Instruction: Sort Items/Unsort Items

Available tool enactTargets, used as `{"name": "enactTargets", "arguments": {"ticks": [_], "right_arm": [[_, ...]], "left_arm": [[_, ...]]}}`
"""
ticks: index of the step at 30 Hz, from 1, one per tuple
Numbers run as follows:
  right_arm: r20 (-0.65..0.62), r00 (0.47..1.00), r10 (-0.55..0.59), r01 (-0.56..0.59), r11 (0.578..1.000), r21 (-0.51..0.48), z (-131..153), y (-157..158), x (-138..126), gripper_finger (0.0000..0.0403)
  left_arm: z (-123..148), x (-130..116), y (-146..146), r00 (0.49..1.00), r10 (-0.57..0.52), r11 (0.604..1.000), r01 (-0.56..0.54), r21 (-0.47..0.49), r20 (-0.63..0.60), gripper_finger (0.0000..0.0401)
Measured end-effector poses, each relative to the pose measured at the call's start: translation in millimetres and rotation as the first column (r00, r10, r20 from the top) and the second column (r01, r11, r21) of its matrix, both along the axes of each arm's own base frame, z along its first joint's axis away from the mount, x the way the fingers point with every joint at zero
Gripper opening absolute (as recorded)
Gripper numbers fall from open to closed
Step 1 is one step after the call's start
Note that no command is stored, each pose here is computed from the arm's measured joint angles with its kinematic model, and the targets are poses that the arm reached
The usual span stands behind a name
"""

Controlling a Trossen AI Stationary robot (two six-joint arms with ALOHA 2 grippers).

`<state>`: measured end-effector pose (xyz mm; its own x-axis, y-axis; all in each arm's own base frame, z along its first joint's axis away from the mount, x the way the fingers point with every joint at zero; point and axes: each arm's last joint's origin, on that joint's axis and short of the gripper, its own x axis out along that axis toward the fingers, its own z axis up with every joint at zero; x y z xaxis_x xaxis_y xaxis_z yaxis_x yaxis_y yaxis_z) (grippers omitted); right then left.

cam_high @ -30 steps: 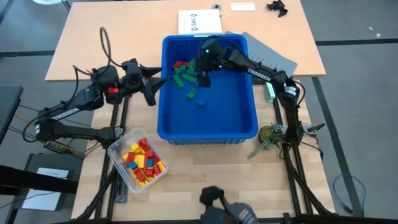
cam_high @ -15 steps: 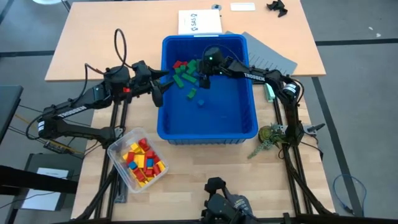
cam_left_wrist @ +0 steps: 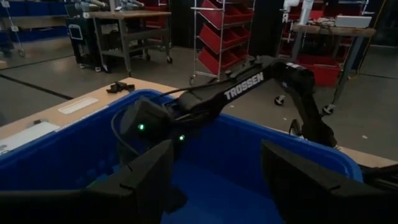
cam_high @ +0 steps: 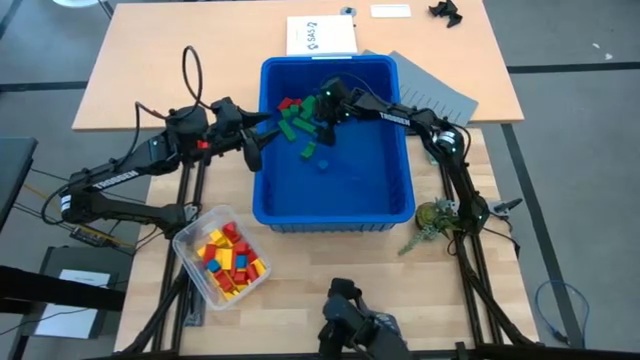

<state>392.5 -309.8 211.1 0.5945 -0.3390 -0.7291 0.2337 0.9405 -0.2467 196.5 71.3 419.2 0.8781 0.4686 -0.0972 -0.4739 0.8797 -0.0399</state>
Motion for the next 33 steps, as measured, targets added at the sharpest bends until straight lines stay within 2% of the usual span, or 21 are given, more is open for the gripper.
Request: {"name": "enactTargets", "arguments": {"ticks": [5, 9, 11, 15, 21, 25, 33], "right_arm": [[0.009, 0.999, -0.031, 0.031, 0.999, 0.018, -8.0, -7.6, -6.7, 0.0307], [0.082, 0.992, -0.098, 0.090, 0.991, 0.104, -7.5, -12.8, -9.0, 0.0307], [0.108, 0.989, -0.098, 0.086, 0.990, 0.116, -10.9, -14.6, -6.6, 0.0307], [0.041, 0.991, -0.126, 0.117, 0.975, 0.187, -40.0, -15.6, -5.3, 0.0307], [0.013, 0.989, -0.145, 0.141, 0.977, 0.160, -56.8, -18.7, -1.1, 0.0307], [-0.021, 0.993, -0.118, 0.120, 0.981, 0.151, -61.2, -15.9, -0.2, 0.0307], [-0.110, 0.991, 0.078, -0.071, 0.995, 0.069, -64.4, -12.3, -2.8, 0.0307]], "left_arm": [[0.0, 0.0, 0.0, 1.000, 0.000, 1.000, 0.000, 0.000, 0.000, 0.0248], [-0.1, 0.0, 0.0, 1.000, 0.000, 1.000, 0.000, 0.001, -0.002, 0.0248], [0.0, 0.0, 0.0, 1.000, 0.000, 1.000, 0.000, 0.001, -0.001, 0.0248], [-0.1, 0.0, -0.1, 1.000, -0.001, 1.000, 0.001, 0.001, -0.002, 0.0248], [-0.1, 0.0, -0.1, 1.000, -0.001, 1.000, 0.001, 0.000, -0.001, 0.0248], [0.2, 0.0, 0.0, 1.000, 0.001, 1.000, -0.001, 0.002, 0.001, 0.0248], [0.2, 0.0, 0.0, 1.000, 0.002, 1.000, -0.002, 0.001, 0.002, 0.0248]]}}
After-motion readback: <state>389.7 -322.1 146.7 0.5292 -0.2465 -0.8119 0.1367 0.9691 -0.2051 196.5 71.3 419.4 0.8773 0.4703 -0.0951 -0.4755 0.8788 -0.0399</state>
